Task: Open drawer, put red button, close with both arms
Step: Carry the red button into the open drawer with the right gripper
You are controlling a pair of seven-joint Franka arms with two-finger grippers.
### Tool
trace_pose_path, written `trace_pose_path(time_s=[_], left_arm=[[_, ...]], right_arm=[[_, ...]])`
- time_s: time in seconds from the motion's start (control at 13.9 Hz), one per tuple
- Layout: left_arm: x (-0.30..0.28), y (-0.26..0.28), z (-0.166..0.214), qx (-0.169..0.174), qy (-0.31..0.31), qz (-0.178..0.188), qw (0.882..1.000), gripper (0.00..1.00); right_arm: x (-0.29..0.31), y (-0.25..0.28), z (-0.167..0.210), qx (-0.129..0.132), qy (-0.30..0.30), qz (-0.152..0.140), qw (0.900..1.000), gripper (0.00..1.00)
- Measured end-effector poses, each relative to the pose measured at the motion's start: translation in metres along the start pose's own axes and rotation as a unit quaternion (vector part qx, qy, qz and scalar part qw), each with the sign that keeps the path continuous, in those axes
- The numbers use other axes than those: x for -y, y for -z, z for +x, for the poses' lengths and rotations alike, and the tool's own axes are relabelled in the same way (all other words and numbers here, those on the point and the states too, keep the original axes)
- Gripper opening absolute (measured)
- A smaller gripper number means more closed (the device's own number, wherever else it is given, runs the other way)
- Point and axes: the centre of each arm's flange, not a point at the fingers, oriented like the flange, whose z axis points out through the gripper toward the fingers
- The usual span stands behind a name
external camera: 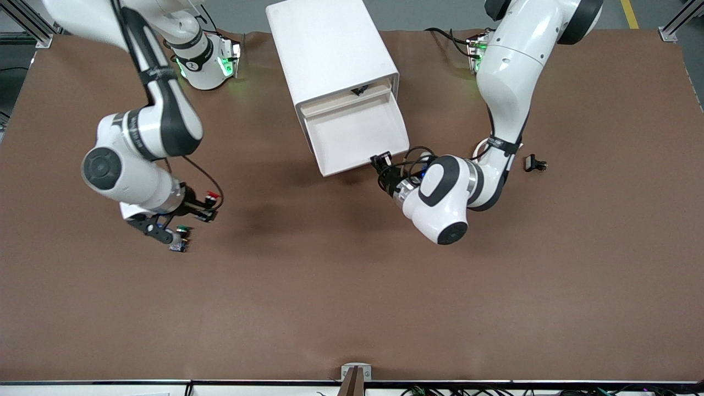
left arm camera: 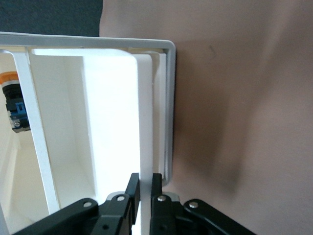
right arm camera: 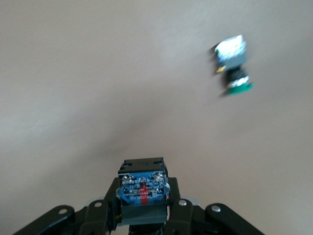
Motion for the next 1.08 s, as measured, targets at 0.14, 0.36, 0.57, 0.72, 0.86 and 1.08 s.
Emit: trace_pose_path(time_s=[0.14, 0.36, 0.57, 0.72, 0.86, 1.08], left_arm=[[-0.007, 0.017, 0.005, 0.015, 0.000, -0.008, 1.000, 0.20], [-0.006, 0.035, 0.005, 0.029, -0.005, -0.017, 0.999, 0.51], [0.001, 0.065, 0.001, 0.050, -0.025, -0.037, 0.998, 0.83], [-0.001, 0.098, 0.010, 0.069, -0.050, -0.057, 0.995, 1.00], [-0.005, 0.139, 0.031, 0.088, -0.080, -0.085, 0.989, 1.00], [-0.003, 0.189, 0.060, 0.102, -0.116, -0.128, 0.980, 1.00]], right_arm=[[0.035, 0.011, -0.039, -0.005, -0.019, 0.003, 1.000, 0.41], [0.092, 0.018, -0.104, -0.011, -0.046, 0.009, 0.999, 0.41], [0.136, 0.034, -0.159, -0.019, -0.077, 0.027, 0.996, 0.41], [0.161, 0.046, -0.195, -0.022, -0.091, 0.042, 0.995, 0.41], [0.182, 0.044, -0.238, -0.020, -0.100, 0.043, 0.994, 0.41], [0.209, 0.017, -0.291, -0.021, -0.114, 0.034, 0.993, 0.41]])
